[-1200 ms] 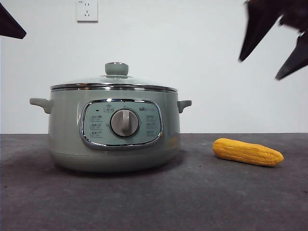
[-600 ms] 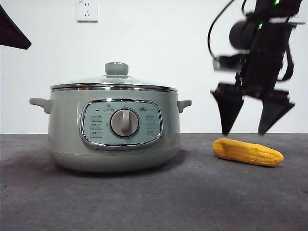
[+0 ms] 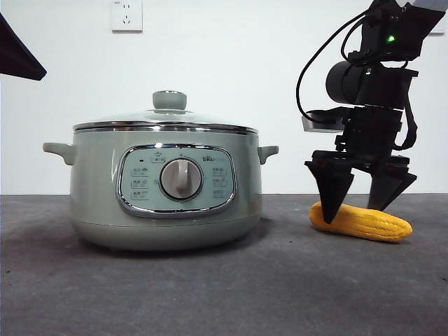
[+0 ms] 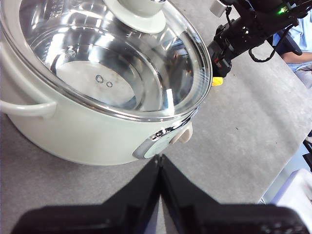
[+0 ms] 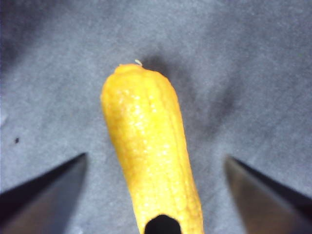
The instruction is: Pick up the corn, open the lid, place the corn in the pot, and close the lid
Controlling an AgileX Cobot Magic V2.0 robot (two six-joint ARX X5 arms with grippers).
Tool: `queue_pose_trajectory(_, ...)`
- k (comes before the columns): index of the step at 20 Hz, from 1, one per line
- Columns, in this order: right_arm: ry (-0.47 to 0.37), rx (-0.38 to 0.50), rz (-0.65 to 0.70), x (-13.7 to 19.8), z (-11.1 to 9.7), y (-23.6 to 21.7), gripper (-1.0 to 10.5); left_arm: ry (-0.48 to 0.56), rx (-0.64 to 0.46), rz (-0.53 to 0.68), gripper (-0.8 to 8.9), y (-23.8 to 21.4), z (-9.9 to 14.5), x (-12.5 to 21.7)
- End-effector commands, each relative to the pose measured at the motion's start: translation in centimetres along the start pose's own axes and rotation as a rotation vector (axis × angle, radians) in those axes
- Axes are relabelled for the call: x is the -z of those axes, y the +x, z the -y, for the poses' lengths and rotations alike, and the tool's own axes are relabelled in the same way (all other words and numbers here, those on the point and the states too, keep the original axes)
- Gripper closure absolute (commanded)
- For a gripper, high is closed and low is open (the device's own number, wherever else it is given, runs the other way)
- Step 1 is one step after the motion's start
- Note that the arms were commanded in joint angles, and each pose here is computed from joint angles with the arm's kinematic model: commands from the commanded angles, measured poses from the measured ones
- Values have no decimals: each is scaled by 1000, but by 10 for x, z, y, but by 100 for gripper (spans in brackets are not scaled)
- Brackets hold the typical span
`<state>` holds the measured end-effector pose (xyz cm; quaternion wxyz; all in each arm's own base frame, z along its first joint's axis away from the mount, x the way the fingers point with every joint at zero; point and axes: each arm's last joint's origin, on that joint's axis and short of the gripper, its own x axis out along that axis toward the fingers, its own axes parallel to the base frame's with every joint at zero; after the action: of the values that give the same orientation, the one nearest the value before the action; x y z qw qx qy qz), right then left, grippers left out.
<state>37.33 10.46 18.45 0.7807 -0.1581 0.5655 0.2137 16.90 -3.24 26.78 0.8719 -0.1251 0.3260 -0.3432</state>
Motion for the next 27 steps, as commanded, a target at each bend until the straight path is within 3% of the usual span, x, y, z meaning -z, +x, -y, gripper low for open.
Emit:
queue_pose_trajectory(1, -6, -8, -31, 1, 1, 12, 767, 15, 7, -5, 818, 1, 0, 0)
queue_pose_trajectory(2, -2, -8, -35, 2, 2, 13, 778, 13, 6, -7, 818, 2, 0, 0)
queue_pose_trajectory(4, -1, -4, -24, 1, 3, 12, 973, 10, 6, -10, 818, 2, -1, 0)
queue_pose_trajectory(11, 34, -4, -28, 1, 2, -7, 958, 10, 8, -9, 818, 2, -1, 0)
queue_pose_trajectory(19, 119, 4, -1, 24, -12, -102, 958, 3, 6, -15, 818, 1, 0, -4)
queue_pose_trajectory(27, 130, 25, 106, 71, -33, -195, 958, 16, -17, -62, 814, 9, 11, -59)
